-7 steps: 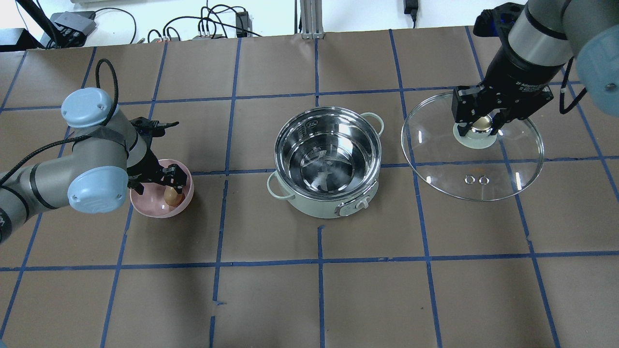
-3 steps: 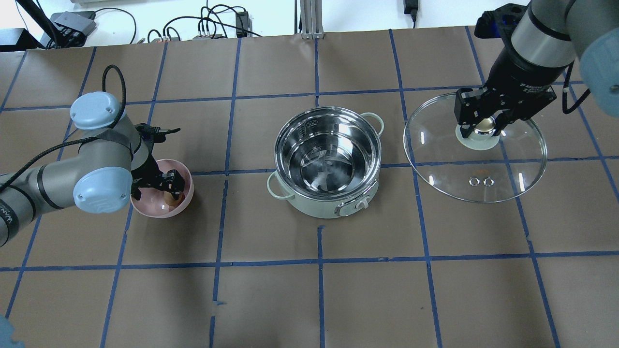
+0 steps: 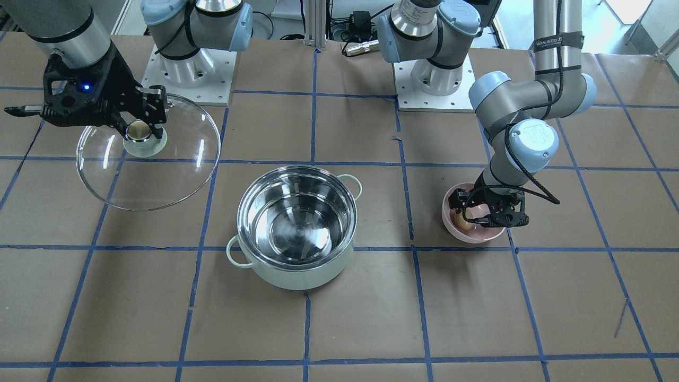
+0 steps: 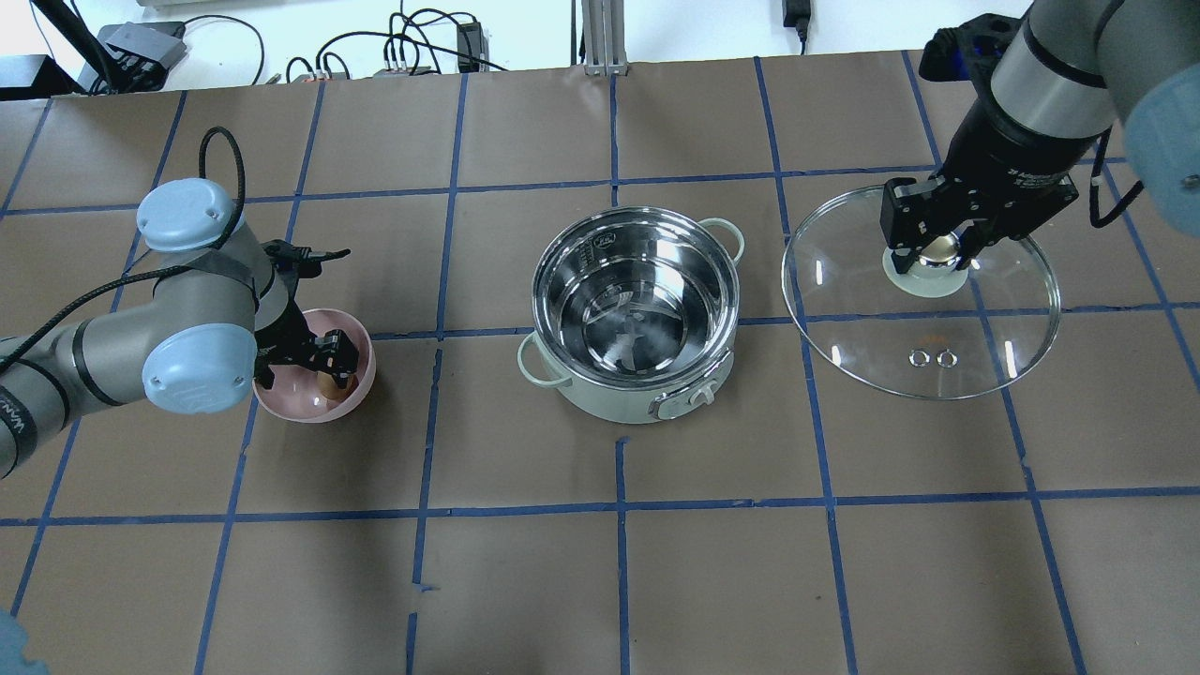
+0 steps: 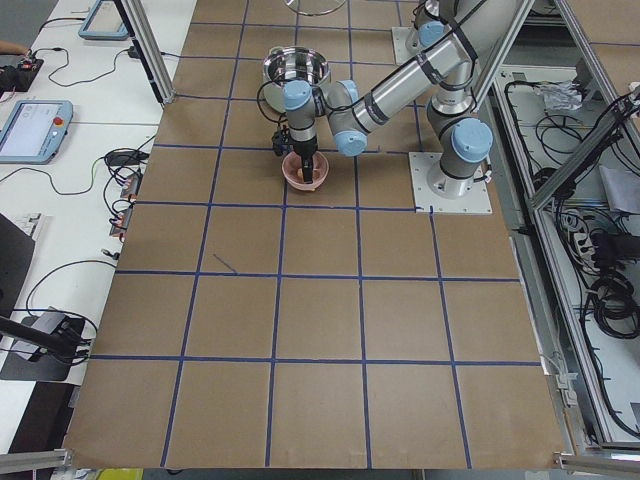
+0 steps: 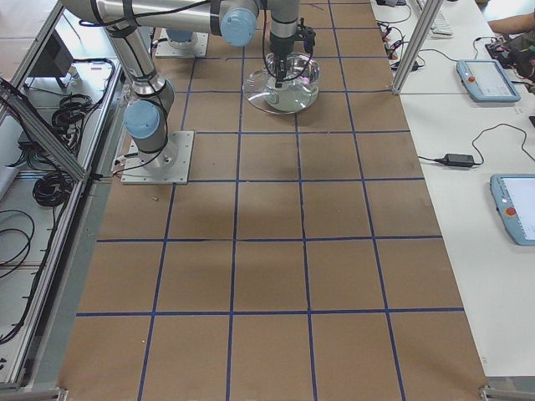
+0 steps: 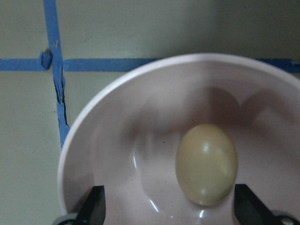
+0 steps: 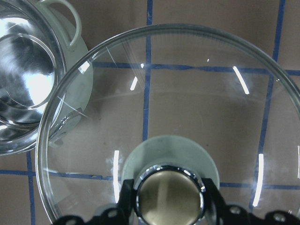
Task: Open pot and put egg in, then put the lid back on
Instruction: 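Lower the left gripper into the pink bowl and grasp the tan egg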
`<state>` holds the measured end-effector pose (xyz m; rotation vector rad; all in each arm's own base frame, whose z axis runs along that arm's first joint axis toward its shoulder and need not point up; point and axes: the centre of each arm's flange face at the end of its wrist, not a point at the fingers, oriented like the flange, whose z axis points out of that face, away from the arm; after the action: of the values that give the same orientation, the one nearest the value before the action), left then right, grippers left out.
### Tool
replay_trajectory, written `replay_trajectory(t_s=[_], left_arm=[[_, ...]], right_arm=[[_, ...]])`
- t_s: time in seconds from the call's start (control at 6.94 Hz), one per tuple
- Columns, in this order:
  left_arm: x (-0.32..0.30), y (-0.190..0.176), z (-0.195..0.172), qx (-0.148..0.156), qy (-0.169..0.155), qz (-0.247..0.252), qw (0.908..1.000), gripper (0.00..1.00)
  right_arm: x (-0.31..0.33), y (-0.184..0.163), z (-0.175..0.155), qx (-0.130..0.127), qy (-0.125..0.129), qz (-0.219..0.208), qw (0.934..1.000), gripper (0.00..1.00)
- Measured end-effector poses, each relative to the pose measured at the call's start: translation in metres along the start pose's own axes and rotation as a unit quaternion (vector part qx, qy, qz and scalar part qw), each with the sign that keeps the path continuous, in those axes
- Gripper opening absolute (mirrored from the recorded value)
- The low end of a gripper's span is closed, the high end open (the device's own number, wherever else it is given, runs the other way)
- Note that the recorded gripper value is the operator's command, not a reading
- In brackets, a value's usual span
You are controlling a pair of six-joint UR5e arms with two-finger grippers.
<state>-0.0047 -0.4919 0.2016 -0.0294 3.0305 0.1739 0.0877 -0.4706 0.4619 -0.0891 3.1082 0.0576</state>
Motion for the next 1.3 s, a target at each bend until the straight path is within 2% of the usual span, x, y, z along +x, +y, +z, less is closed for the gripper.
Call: replay_trajectory(t_s=[0.72, 1.3], left_arm=[[0.004, 0.0, -0.001, 0.005, 0.04, -0.004, 0.9992, 0.96], [-0.013, 0.0, 0.004, 0.005, 0.082, -0.025, 0.9963, 0.96]], right_arm=[[0.0, 0.0, 0.0, 0.0, 0.0, 0.0, 1.0, 0.22], [0.0, 0.001, 0.002, -0.001, 0.0, -0.003, 1.0, 0.23]])
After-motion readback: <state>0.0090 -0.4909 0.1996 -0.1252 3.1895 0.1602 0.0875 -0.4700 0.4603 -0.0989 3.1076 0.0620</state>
